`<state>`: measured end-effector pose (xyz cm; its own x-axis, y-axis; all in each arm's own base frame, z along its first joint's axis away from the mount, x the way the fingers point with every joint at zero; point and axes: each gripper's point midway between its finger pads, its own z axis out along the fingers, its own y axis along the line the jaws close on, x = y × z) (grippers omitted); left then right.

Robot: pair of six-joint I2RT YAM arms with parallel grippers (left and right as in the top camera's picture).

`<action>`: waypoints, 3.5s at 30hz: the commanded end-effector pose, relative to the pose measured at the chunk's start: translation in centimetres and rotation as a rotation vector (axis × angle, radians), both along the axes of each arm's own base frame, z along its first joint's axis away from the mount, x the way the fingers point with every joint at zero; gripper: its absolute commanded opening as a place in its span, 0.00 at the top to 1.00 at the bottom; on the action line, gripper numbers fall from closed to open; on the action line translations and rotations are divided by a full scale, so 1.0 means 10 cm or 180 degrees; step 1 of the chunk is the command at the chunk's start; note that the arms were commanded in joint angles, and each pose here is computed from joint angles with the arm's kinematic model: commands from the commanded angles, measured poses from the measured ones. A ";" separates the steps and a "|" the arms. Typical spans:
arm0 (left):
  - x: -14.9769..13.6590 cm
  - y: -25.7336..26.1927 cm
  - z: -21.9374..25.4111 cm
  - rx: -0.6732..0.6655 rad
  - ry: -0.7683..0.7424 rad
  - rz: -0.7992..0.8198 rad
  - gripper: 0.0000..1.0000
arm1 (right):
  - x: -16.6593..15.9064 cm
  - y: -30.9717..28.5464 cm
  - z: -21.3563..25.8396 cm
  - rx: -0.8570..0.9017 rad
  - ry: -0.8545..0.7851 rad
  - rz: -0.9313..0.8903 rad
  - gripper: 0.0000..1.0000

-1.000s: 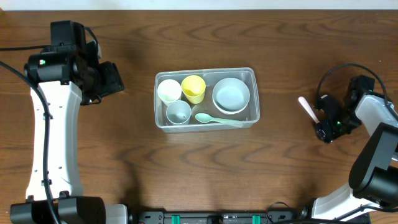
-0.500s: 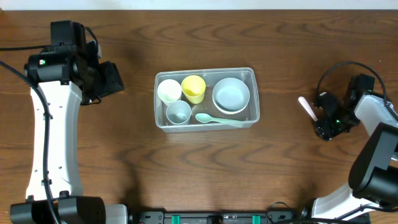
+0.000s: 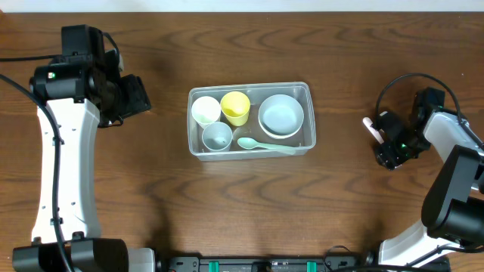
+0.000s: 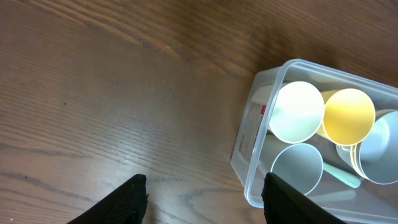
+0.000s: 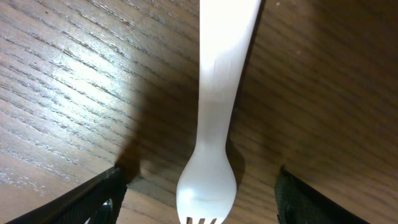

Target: Pack container

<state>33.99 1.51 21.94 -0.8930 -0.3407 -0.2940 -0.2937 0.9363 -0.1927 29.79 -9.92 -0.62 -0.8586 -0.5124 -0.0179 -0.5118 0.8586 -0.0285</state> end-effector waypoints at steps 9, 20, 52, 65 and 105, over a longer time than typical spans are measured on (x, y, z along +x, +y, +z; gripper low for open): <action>0.00 0.02 -0.05 0.0048 0.0044 -0.0037 0.40 | -0.12 0.03 -0.13 -0.0001 0.0215 0.0044 0.43; 0.00 0.02 -0.05 0.0047 0.0044 -0.0037 0.40 | -0.12 0.03 -0.13 -0.0001 0.0212 -0.0052 0.63; 0.00 0.02 -0.05 0.0048 0.0043 -0.0038 0.40 | 0.72 0.20 0.45 0.0129 -0.0733 -0.0951 0.99; 0.00 0.02 -0.05 0.0048 0.0044 -0.0038 0.39 | 1.07 2.09 2.20 0.0498 -0.1831 0.1009 0.99; -0.05 0.01 -0.06 0.0040 0.0118 -0.0040 0.39 | 0.31 3.25 1.33 0.0617 -0.0893 0.2659 0.25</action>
